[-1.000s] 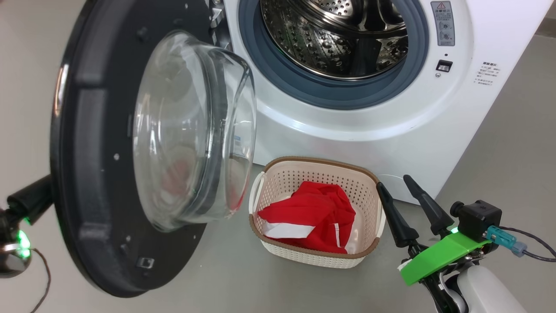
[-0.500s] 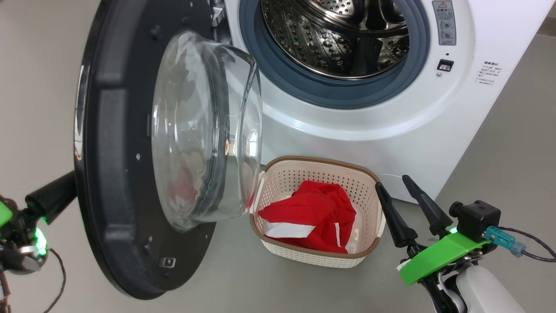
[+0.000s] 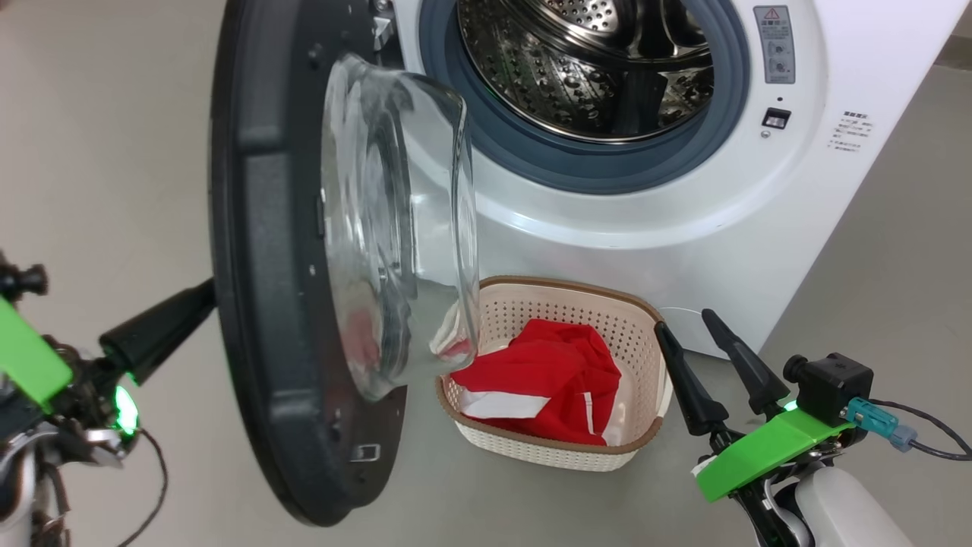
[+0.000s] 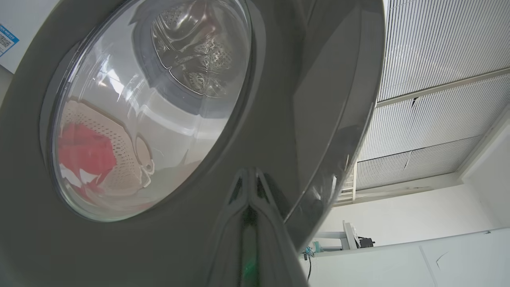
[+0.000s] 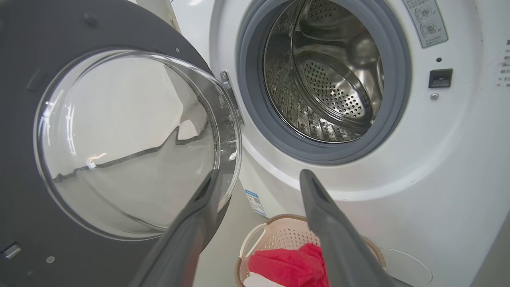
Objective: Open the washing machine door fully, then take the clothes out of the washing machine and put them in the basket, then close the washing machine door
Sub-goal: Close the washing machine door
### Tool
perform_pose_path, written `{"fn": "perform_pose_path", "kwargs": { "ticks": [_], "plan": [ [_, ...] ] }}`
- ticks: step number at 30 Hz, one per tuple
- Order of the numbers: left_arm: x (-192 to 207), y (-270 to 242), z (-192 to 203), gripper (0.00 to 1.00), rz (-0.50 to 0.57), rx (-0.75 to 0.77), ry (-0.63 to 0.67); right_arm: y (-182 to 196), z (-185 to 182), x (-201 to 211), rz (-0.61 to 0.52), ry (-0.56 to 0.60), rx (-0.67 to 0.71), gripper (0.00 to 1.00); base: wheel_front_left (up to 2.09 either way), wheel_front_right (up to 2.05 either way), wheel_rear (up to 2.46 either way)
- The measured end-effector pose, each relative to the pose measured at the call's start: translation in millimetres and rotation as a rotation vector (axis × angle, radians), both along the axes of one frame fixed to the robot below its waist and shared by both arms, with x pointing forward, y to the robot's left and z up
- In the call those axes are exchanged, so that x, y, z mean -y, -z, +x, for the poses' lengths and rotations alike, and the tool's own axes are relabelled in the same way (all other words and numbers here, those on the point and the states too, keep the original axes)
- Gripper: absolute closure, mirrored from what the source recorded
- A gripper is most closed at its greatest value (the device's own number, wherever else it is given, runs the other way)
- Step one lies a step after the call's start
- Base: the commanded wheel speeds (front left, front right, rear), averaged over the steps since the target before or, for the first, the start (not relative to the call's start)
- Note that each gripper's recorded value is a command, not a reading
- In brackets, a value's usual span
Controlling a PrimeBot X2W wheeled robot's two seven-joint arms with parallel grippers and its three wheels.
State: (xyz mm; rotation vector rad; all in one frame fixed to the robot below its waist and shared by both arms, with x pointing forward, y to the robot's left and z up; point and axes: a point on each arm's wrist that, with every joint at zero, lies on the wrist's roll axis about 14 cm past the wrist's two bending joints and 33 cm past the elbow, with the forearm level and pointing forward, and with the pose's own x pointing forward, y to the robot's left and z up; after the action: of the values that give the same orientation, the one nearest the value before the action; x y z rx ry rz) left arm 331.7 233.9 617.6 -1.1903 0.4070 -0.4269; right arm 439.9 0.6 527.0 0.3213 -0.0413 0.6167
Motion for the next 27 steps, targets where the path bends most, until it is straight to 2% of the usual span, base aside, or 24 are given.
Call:
{"fn": "perform_pose_path", "kwargs": {
  "ticks": [16,27],
  "plan": [
    [41.7,2.9,19.4,1.0,-0.028,-0.001,0.113,0.0,-2.7,28.7,-0.004,0.072,-0.001,0.0,0.0,0.0,0.0],
    [42.3,-1.2,18.3,1.0,-0.021,0.029,0.107,-4.6,-4.3,30.9,-0.005,0.078,0.01,0.0,0.0,0.0,0.0]
  ]
}}
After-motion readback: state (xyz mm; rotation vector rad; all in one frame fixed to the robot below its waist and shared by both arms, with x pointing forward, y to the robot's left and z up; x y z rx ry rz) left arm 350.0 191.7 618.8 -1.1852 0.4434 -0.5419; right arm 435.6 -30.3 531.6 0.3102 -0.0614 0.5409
